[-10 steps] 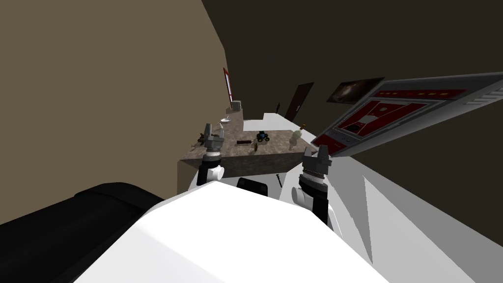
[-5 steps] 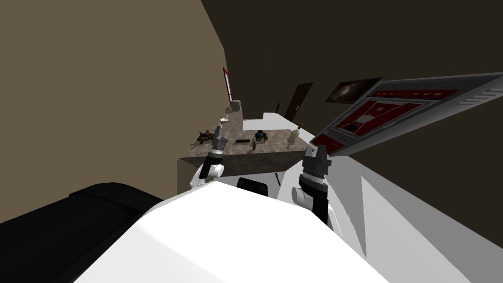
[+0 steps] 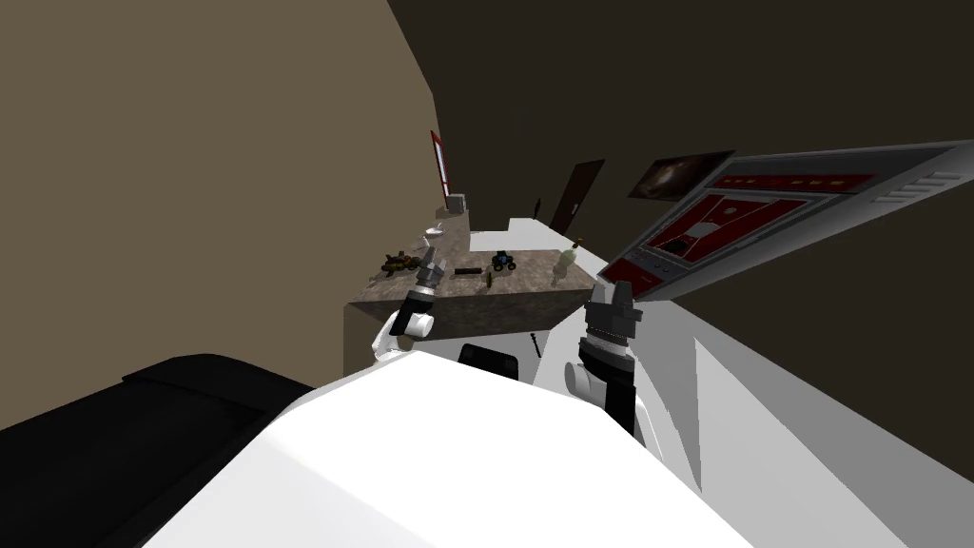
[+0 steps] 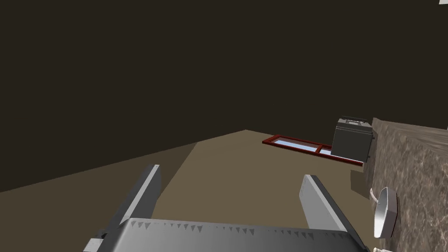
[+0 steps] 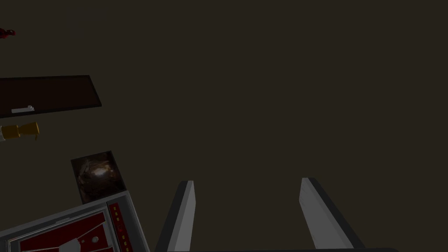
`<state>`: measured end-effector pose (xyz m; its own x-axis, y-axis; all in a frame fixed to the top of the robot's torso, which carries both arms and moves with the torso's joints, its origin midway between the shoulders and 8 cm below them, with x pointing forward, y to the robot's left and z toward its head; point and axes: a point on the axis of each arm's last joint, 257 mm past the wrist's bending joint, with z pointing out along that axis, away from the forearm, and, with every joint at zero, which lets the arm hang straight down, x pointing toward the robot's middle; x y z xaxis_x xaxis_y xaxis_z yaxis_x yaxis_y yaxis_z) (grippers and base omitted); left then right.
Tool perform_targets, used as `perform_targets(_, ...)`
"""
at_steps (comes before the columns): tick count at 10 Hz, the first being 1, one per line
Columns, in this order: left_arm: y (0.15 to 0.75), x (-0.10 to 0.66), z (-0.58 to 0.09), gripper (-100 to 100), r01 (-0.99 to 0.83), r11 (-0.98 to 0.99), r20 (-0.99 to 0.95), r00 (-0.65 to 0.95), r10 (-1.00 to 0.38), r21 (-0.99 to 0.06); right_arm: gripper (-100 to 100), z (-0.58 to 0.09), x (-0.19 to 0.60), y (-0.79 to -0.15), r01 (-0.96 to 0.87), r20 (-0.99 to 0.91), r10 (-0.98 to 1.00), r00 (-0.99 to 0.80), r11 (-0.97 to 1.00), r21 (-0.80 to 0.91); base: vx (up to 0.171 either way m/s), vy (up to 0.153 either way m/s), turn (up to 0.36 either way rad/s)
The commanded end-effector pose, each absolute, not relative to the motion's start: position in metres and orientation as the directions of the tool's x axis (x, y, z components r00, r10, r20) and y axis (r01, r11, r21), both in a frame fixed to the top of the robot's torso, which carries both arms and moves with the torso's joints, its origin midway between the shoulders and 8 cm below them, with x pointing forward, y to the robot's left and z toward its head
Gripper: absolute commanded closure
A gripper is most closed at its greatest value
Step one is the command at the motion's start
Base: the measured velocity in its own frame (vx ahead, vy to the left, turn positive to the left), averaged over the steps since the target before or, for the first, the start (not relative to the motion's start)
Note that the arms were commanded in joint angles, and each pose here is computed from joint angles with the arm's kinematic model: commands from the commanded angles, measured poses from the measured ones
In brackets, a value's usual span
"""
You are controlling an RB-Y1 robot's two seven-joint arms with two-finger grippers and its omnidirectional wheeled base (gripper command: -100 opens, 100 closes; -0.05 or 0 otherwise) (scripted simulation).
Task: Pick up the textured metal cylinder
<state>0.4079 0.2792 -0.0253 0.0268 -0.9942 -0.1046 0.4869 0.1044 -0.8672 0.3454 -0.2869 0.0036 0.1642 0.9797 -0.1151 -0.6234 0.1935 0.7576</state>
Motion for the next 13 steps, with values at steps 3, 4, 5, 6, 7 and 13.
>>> perform_targets(3,0.288,0.429,-0.044,-100,0.417,0.126,-0.126,0.028,-0.992,-0.900,0,0.004,0.345,-0.287,-0.623,-0.115,0.980,0.164,0.193,0.758,-0.042,-0.052,-0.001)
perform_targets(4,0.294,0.442,-0.056,-100,0.376,0.140,-0.139,0.030,-0.990,-0.916,0,0.004,0.345,-0.287,-0.623,-0.115,0.980,0.164,0.193,0.758,-0.034,-0.061,-0.004)
perform_targets(5,0.295,0.443,-0.058,-100,0.369,0.140,-0.139,0.031,-0.990,-0.919,0,0.004,0.345,-0.287,-0.623,-0.115,0.980,0.164,0.193,0.758,-0.033,-0.052,0.000)
perform_targets(6,0.302,0.455,-0.069,-100,0.328,0.154,-0.151,0.034,-0.988,-0.932,0,0.004,0.345,-0.287,-0.623,-0.115,0.980,0.164,0.194,0.758,-0.046,-0.055,-0.002)
perform_targets(7,0.303,0.456,-0.071,-100,0.320,0.154,-0.151,0.035,-0.988,-0.935,0,0.004,0.345,-0.287,-0.623,-0.115,0.980,0.164,0.193,0.758,-0.047,-0.053,-0.004)
perform_targets(13,0.333,0.494,-0.111,-100,0.157,0.189,-0.182,0.055,-0.982,-0.969,0,0.004,0.345,-0.287,-0.623,-0.115,0.980,0.164,0.193,0.758,-0.043,-0.062,-0.005)
